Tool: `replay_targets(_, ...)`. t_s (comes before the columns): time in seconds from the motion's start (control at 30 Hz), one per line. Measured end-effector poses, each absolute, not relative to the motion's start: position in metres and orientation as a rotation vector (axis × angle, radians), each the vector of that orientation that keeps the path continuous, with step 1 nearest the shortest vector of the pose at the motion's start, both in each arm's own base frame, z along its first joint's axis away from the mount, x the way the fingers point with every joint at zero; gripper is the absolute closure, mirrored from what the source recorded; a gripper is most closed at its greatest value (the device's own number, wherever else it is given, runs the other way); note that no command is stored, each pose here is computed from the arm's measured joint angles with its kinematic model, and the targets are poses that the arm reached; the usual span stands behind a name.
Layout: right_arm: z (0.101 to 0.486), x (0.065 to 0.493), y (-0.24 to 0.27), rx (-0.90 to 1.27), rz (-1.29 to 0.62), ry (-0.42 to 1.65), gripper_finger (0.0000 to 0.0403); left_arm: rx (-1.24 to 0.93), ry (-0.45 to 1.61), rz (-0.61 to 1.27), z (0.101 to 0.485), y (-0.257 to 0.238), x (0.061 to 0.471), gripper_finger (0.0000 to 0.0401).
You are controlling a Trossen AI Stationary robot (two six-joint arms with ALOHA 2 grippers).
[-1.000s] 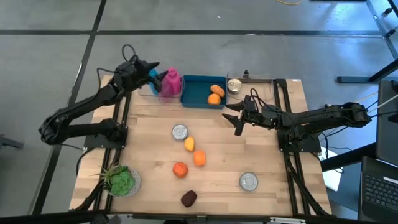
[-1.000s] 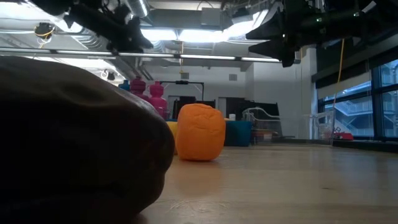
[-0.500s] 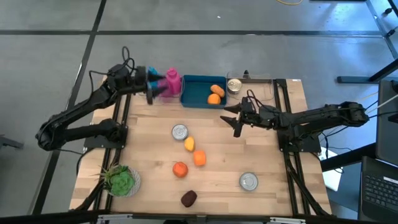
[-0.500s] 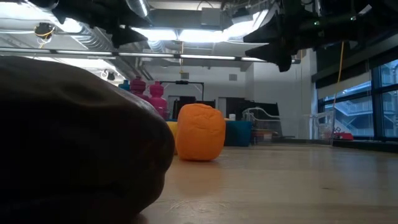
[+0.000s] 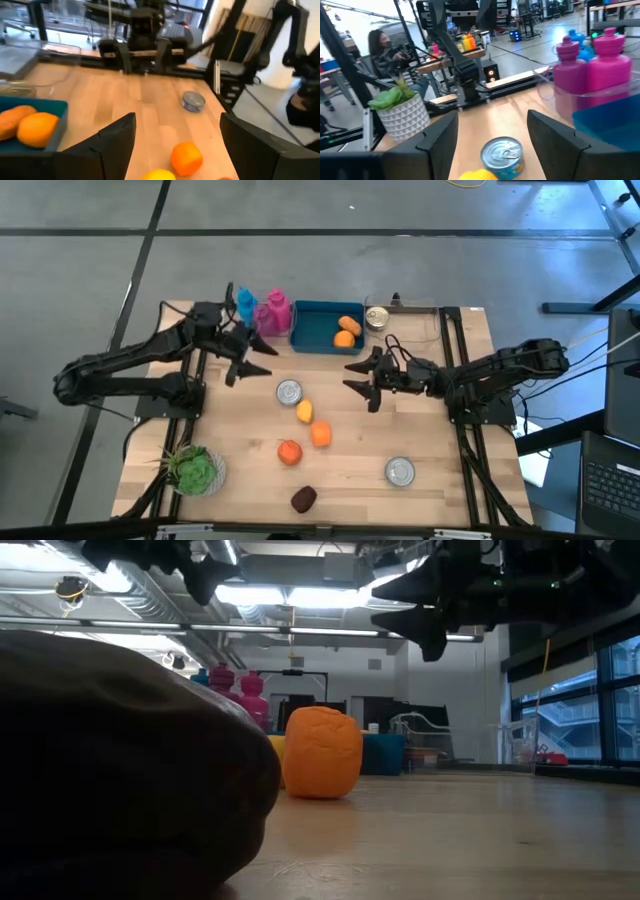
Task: Pick & Place Food Item
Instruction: Put the left orange into the blue bin
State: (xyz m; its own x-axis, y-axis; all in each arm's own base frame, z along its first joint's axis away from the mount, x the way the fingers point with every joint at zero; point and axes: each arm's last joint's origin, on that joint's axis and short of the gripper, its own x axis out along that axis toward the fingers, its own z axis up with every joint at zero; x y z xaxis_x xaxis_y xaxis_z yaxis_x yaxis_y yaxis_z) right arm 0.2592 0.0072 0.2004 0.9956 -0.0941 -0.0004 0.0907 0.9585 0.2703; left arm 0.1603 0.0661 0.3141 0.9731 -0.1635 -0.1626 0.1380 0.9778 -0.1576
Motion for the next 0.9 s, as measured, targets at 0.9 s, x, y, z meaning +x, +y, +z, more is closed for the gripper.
replay_targets(0.9, 0.205, 0.263, 0.036, 0.321, 0.007, 0.04, 0.0166, -0.156, 0.681, -0.252, 0.243, -0.047, 0.219, 0.0127)
